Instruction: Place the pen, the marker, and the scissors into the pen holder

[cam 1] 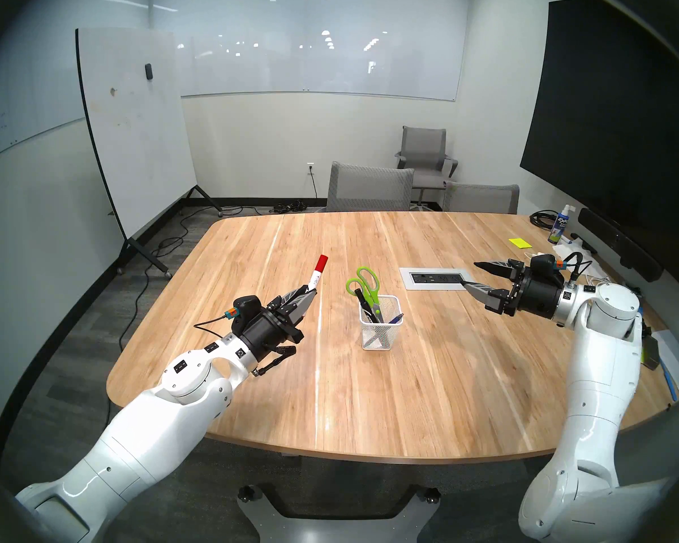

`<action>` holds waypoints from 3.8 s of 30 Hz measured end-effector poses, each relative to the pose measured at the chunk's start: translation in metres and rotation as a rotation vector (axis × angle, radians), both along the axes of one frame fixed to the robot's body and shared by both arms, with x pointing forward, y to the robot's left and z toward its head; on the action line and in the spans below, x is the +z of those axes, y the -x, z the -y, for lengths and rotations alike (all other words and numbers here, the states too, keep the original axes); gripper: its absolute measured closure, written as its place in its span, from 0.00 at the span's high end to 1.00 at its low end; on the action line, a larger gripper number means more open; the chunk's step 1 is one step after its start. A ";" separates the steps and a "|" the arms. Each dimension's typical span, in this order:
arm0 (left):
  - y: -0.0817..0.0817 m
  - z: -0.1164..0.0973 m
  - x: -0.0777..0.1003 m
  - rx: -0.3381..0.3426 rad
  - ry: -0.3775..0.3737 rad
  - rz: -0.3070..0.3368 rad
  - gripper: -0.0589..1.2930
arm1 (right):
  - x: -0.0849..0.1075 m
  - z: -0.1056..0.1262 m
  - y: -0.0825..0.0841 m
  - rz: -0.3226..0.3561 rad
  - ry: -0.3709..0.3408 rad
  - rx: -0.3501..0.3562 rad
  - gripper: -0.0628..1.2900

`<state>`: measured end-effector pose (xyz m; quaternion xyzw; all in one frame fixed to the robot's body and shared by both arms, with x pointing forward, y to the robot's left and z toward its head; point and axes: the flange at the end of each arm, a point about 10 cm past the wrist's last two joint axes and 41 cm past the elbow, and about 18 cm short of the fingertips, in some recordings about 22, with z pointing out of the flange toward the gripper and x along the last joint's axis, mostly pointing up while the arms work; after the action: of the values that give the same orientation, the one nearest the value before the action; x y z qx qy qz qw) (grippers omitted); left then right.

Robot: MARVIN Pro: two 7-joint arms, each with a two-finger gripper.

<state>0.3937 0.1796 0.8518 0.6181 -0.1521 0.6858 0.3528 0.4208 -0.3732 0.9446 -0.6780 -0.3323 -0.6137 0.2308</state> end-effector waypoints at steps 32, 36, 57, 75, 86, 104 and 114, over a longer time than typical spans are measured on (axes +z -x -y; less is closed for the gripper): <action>-0.031 0.049 0.036 -0.035 0.021 0.063 0.14 | 0.000 0.000 0.000 0.000 0.000 0.000 0.93; -0.033 0.062 0.044 -0.044 0.019 0.073 0.14 | 0.000 0.000 0.000 0.000 0.000 0.000 0.93; -0.031 0.104 0.067 -0.100 0.002 0.092 0.14 | 0.000 0.000 0.000 0.000 0.000 0.000 0.93; -0.030 0.104 0.071 -0.111 0.015 0.101 0.14 | 0.000 0.000 0.000 0.000 0.000 0.000 0.93; -0.030 0.104 0.072 -0.112 0.017 0.102 0.14 | 0.000 0.000 0.000 0.000 0.000 0.000 0.93; -0.030 0.104 0.072 -0.111 0.018 0.101 0.14 | 0.000 0.001 0.000 0.005 -0.012 -0.012 0.93; -0.030 0.104 0.072 -0.111 0.018 0.101 0.14 | -0.002 -0.006 -0.004 0.009 -0.056 -0.045 0.93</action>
<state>0.4238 0.0759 0.9236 0.5702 -0.1975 0.6970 0.3874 0.4247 -0.3671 0.9426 -0.6758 -0.3008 -0.6308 0.2344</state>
